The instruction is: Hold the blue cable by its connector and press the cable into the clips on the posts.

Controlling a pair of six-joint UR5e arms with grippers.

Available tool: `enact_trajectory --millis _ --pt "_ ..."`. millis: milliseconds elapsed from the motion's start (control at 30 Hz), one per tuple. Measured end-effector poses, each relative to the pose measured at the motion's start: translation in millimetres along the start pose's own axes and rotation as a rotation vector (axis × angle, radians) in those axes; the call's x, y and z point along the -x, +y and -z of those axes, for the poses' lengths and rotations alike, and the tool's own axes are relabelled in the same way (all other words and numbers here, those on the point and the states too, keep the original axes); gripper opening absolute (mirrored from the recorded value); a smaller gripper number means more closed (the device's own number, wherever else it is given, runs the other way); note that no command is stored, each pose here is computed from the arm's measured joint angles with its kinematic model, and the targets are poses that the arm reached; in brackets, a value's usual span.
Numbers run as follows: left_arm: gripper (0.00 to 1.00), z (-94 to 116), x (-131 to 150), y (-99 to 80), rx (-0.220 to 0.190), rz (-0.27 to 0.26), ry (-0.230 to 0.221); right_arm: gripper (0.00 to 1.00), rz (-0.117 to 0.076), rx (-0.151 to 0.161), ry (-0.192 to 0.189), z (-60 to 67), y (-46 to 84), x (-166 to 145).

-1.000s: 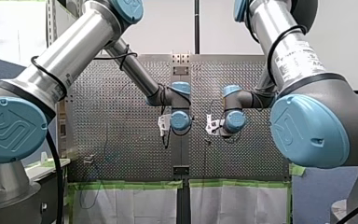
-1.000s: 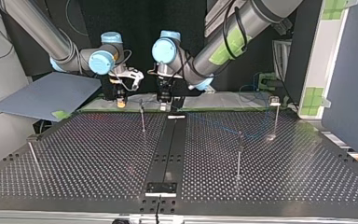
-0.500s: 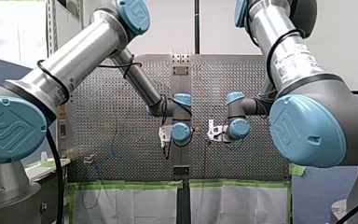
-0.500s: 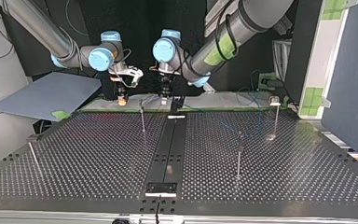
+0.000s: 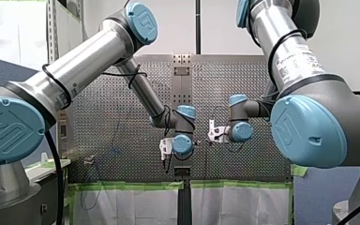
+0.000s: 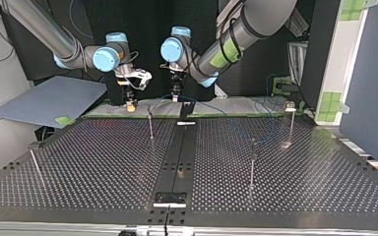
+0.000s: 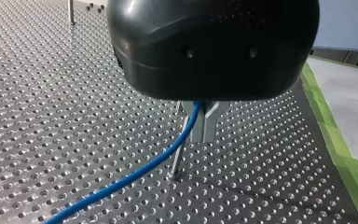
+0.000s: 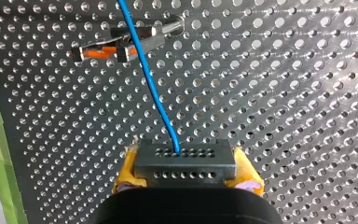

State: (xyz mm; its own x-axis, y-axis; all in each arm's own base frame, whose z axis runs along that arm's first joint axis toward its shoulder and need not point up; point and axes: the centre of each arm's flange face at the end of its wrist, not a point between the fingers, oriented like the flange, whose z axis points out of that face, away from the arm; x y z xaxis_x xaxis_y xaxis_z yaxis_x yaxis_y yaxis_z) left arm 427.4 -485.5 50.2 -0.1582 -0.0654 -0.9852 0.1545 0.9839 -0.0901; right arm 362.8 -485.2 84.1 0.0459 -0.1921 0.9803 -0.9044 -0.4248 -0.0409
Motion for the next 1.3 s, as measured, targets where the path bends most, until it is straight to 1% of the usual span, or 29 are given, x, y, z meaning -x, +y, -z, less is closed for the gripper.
enact_trajectory --millis 133,267,467,600,733,900,1067,1300 --pt "0.0 0 0 0.3 0.011 0.008 -0.006 0.0 0.002 0.001 -0.004 1.5 3.6 2" --pt "0.0 1 1 -1.4 0.021 0.03 -0.021 0.0 0.017 -0.001 -0.004 5.0 8.3 8" --pt "0.0 4 2 -9.6 0.014 0.073 -0.049 0.0 0.026 -0.032 0.006 9.2 14.2 15" --pt "0.0 10 -5 -15.8 0.01 0.101 -0.051 0.0 0.028 -0.054 -0.002 8.6 16.6 24" --pt "0.0 17 -10 -21.6 0.003 0.12 -0.045 0.0 0.027 -0.065 -0.015 6.0 21.3 39" --pt "0.0 19 -12 -24.0 -0.003 0.127 -0.043 0.0 0.02 -0.071 -0.031 4.3 25.4 55" --pt "0.0 20 -12 -25.8 -0.007 0.133 -0.043 0.0 0.011 -0.079 -0.014 0.2 34.3 59" --pt "0.0 14 -7 -31.9 -0.02 0.162 -0.056 0.0 -0.001 -0.091 0.005 -3.5 44.7 57"
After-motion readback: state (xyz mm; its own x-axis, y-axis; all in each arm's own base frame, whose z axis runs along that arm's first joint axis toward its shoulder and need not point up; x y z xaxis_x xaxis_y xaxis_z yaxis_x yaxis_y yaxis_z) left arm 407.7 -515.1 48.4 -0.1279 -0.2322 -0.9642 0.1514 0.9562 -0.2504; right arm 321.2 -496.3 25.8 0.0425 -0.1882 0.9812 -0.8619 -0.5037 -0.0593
